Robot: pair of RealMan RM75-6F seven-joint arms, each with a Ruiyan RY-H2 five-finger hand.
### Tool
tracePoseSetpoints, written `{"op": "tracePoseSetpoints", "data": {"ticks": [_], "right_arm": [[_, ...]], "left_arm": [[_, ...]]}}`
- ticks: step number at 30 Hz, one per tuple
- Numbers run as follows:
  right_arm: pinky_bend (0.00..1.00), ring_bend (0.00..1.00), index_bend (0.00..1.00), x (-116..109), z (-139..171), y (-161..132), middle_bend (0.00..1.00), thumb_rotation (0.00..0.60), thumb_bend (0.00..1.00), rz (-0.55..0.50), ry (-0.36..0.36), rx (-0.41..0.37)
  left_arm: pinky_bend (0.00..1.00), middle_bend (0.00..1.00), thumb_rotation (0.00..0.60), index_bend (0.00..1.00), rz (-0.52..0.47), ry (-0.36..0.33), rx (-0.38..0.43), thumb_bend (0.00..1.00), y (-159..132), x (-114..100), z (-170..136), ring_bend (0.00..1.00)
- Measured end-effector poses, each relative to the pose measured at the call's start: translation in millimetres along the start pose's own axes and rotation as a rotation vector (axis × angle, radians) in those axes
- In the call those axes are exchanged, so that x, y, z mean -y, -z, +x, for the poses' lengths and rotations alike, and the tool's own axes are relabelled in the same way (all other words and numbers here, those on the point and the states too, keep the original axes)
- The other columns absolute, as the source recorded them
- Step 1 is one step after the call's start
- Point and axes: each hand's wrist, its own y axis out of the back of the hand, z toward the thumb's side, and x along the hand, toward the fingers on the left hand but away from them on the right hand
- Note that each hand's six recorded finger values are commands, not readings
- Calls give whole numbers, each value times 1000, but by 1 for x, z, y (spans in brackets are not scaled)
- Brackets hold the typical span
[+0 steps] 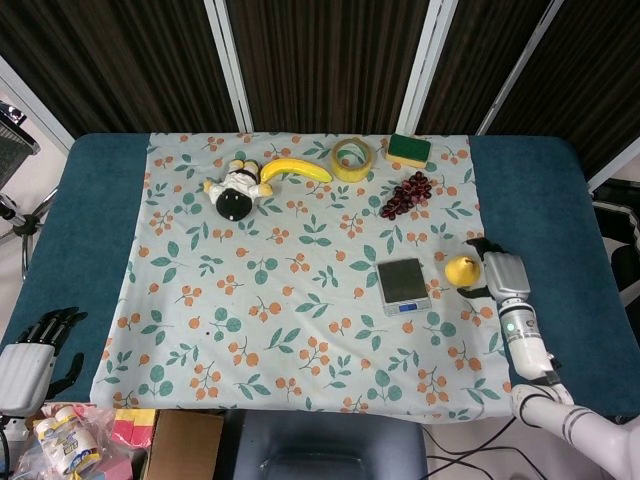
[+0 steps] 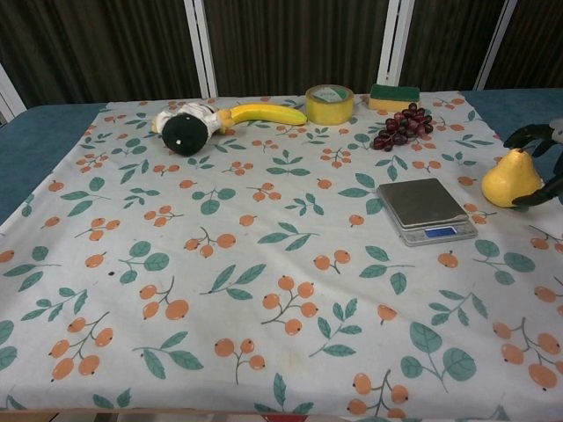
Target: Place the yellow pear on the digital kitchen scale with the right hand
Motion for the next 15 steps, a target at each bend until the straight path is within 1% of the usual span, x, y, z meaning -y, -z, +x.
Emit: {"op": "tracePoseSetpoints", "data": {"ticks": [4,9,15], "right_arm": [[620,430,477,4,-6,-3,386,600,213,7,6,4],[734,559,622,7,-11,-5,504,600,213,17,17,12],[827,663,752,8,-15,-3,609,600,236,27,43,28]], "left_arm": [[326,155,600,215,-2,1,-3,447,1,0,-1,145],[326,156,600,215,-4,1,-2,447,1,0,-1,145],[326,156,600,215,-6,0,-2,446,1,-1,-4,145]]}}
